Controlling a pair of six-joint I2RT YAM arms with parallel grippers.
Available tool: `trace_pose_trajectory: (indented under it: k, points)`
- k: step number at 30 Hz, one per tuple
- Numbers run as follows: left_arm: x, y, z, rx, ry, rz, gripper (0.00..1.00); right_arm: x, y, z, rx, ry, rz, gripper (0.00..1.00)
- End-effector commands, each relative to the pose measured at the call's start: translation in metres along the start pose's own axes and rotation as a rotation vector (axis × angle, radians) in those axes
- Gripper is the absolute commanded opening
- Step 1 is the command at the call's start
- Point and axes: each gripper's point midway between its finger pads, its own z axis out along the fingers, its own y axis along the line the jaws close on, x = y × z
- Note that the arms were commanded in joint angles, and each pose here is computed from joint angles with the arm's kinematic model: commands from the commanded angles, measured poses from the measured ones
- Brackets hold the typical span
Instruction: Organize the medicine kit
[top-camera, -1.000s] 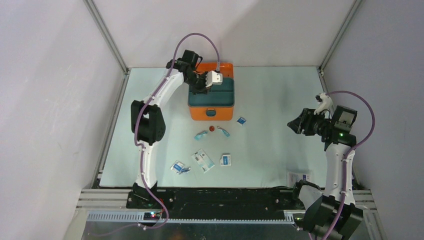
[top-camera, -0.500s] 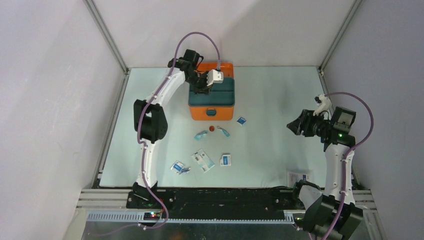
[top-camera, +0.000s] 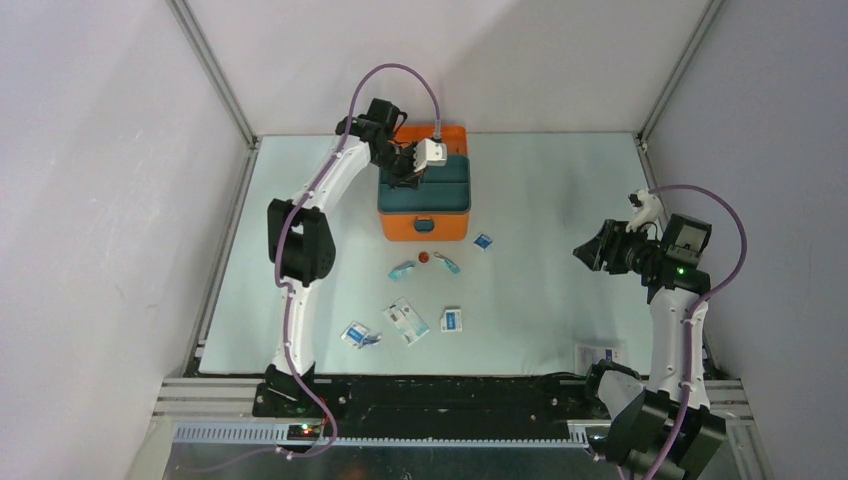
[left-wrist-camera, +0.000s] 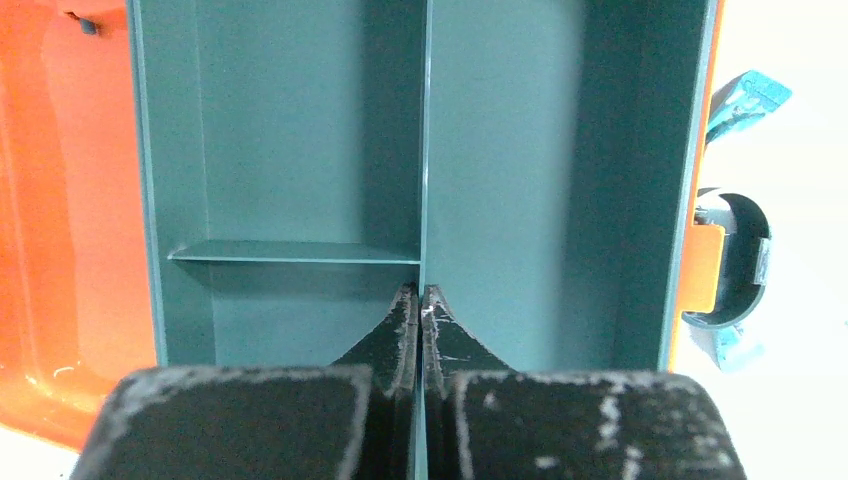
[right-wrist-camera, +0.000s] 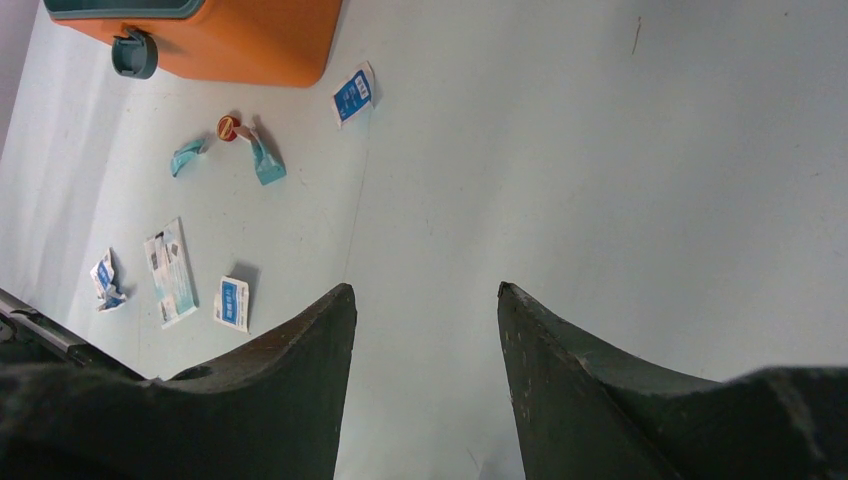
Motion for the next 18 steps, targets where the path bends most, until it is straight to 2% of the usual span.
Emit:
trace_pose_trajectory:
  k: [1,10,18]
  points:
    - [-0.043,0.0,-0.035,-0.046,-0.077,0.013,0.0,-0.007,0.004,-0.001,-0.02,-0.033,-0.053,0.59]
    - [-0.069,0.006,-0.063,-0.131,-0.089,0.009,0.0,-0.007,0.006,-0.002,-0.023,-0.038,-0.056,0.59]
    - [-0.053,0.004,-0.054,-0.118,-0.035,0.041,0.0,-0.006,0.006,-0.002,-0.025,-0.038,-0.056,0.59]
